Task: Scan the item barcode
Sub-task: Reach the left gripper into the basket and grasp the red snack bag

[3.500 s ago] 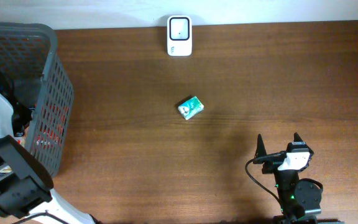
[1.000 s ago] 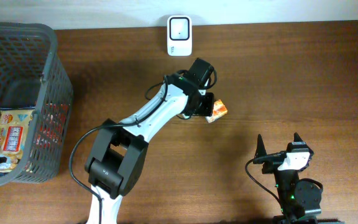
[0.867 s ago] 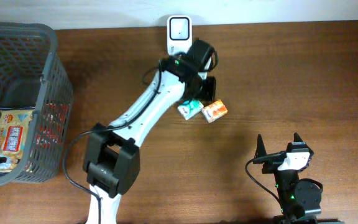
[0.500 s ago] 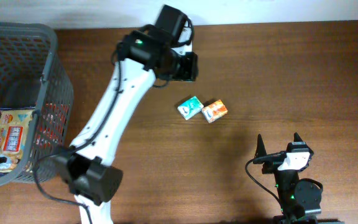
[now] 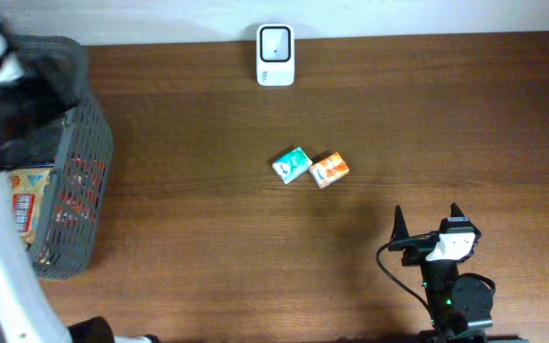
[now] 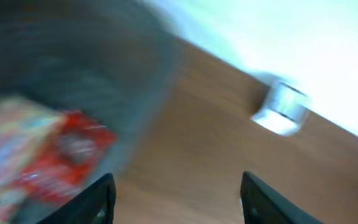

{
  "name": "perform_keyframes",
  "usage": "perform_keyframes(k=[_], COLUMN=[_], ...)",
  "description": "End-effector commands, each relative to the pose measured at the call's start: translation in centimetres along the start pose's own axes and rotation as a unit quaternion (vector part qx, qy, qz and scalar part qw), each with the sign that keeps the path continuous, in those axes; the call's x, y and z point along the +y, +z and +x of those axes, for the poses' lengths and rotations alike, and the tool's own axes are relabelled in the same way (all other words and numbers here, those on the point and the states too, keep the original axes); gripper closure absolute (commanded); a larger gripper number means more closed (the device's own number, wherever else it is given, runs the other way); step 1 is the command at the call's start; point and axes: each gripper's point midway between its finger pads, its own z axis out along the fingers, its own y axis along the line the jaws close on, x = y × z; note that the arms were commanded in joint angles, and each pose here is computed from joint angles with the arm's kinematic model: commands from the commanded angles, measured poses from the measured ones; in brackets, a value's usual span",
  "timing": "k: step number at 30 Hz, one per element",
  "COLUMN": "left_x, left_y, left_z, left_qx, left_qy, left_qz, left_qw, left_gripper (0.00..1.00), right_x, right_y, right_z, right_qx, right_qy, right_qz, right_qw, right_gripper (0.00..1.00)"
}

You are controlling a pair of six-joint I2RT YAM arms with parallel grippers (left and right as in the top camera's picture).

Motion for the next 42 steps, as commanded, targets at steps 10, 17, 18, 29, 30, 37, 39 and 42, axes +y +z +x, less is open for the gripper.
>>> perform_keyframes(k=[10,17,18,29,30,37,39,42], left_x=[12.1,12.1,12.1,12.1,12.1,12.1,12.1,12.1], left_y=[-1.4,-1.4,-1.4,-1.4,-1.4,-1.4,-1.4,-1.4], left_z=[-0.3,-0.1,-0.1,0.1,0.1,0.2,0.2,0.2], left_qx=[-0.011,-0.006,-0.006,-0.002,-0.002,0.000,0.000,0.001], left_qy=[-0.114,-0.114,-0.114,-0.114,-0.114,-0.114,-0.114,-0.114], left_qz=[-0.212,-0.212,-0.212,-0.213,-0.213,-0.214,-0.214,-0.214], left_qw=[0.971,0.971,0.971,0.970,0.970,0.970,0.970,0.970], left_gripper=[0.34,0.33,0.33,0.33,0.33,0.33,0.33,0.33], right_x=[-0.1,-0.1,-0.1,-0.1,-0.1,-0.1,-0.1,-0.1], right_y=[0.0,0.0,0.0,0.0,0.0,0.0,0.0,0.0], right_z=[0.4,0.4,0.4,0.4,0.4,0.4,0.4,0.4], right_qx=[0.004,0.004,0.004,0.004,0.004,0.004,0.004,0.004], right_qy=[0.002,0.002,0.002,0.002,0.002,0.002,0.002,0.002], right_qz=[0.002,0.002,0.002,0.002,0.002,0.002,0.002,0.002], right_qw=[1.000,1.000,1.000,1.000,1.000,1.000,1.000,1.000], right_gripper=[0.01,0.02,0.01,0.01,0.01,0.01,0.02,0.02])
